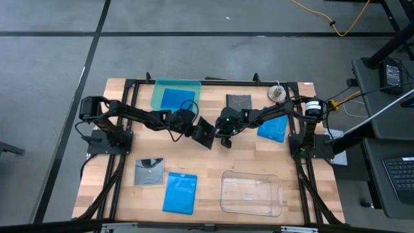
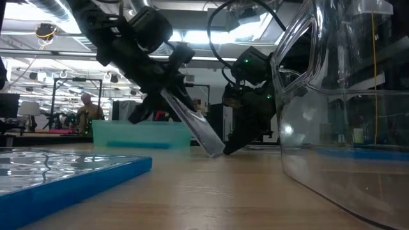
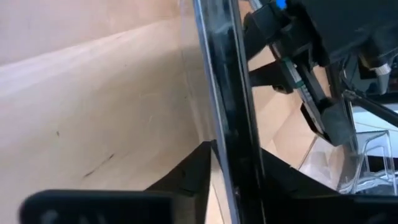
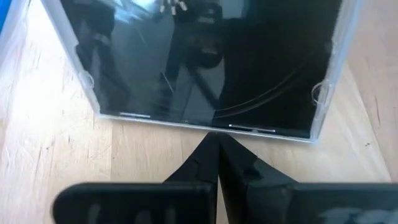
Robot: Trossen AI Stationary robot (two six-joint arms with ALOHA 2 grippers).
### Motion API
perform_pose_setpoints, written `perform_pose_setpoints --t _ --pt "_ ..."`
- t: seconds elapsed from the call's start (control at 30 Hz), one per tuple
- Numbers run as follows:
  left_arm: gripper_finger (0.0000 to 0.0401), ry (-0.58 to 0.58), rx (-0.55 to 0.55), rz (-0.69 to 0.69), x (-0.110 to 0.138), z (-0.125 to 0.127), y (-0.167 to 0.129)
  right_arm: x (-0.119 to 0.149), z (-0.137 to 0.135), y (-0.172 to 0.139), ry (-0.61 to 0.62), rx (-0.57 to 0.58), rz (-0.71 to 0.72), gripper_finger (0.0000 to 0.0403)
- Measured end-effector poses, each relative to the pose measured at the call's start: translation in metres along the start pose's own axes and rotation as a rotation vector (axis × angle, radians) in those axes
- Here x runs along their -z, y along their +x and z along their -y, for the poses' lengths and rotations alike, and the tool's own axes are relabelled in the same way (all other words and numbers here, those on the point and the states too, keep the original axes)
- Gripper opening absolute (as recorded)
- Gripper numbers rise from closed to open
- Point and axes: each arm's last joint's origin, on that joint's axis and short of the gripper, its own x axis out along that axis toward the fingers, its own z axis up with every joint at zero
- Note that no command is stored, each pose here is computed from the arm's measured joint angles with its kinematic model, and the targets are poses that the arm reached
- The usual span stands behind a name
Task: Pick & place jewel cases by type
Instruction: Put the middle black CD case into the transparent bin
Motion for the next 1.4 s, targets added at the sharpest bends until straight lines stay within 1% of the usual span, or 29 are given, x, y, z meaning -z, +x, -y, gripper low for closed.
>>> perform_pose_setpoints --t 0.13,0.23,0.33,0.43,0.5,0.67,0.83,0.9,1.0,1.17,1.3,1.4 --pt "0.0039 -0.029 -0.005 -0.009 0.003 0.000 0.000 0.000 0.000 -0.001 -0.009 -0.017 -0.004 0.0009" --pt "0.0014 -0.046 -0.005 -0.015 0.006 0.002 -0.001 -0.001 -0.002 -0.006 -0.041 -0.017 -0.011 0.0009" --pt "0.0006 -0.038 0.028 -0.007 0.008 0.010 -0.008 -0.001 -0.005 -0.016 -0.050 -0.018 -0.037 0.0009" --pt "0.0006 -0.030 0.036 0.044 0.009 0.018 -0.019 -0.001 -0.006 -0.032 -0.059 -0.005 -0.067 0.0009" --pt "0.0005 -0.027 0.025 0.092 0.008 0.022 -0.028 -0.004 -0.005 -0.047 -0.067 0.035 -0.062 0.0009" --pt "0.0005 0.007 0.035 0.214 0.008 0.035 -0.058 -0.018 0.002 -0.092 -0.091 0.177 0.019 0.0009" --pt "0.0005 0.067 0.060 0.377 0.003 0.046 -0.092 -0.033 0.012 -0.138 -0.077 0.281 0.202 0.0009" --pt "0.0004 0.112 0.079 0.430 0.002 0.051 -0.106 -0.037 0.014 -0.153 -0.077 0.300 0.270 0.0009" --pt "0.0005 0.199 0.114 0.499 0.003 0.058 -0.127 -0.042 0.010 -0.173 -0.082 0.285 0.363 0.0009" --pt "0.0004 0.355 0.163 0.594 0.010 0.069 -0.160 -0.044 -0.011 -0.201 -0.046 0.243 0.472 0.0009" --pt "0.0005 0.533 0.219 0.647 0.017 0.089 -0.188 -0.045 -0.034 -0.218 -0.031 0.177 0.558 0.0009" --pt "0.0004 0.694 0.248 0.679 0.023 0.106 -0.206 -0.043 -0.052 -0.229 -0.030 0.119 0.607 0.0009"
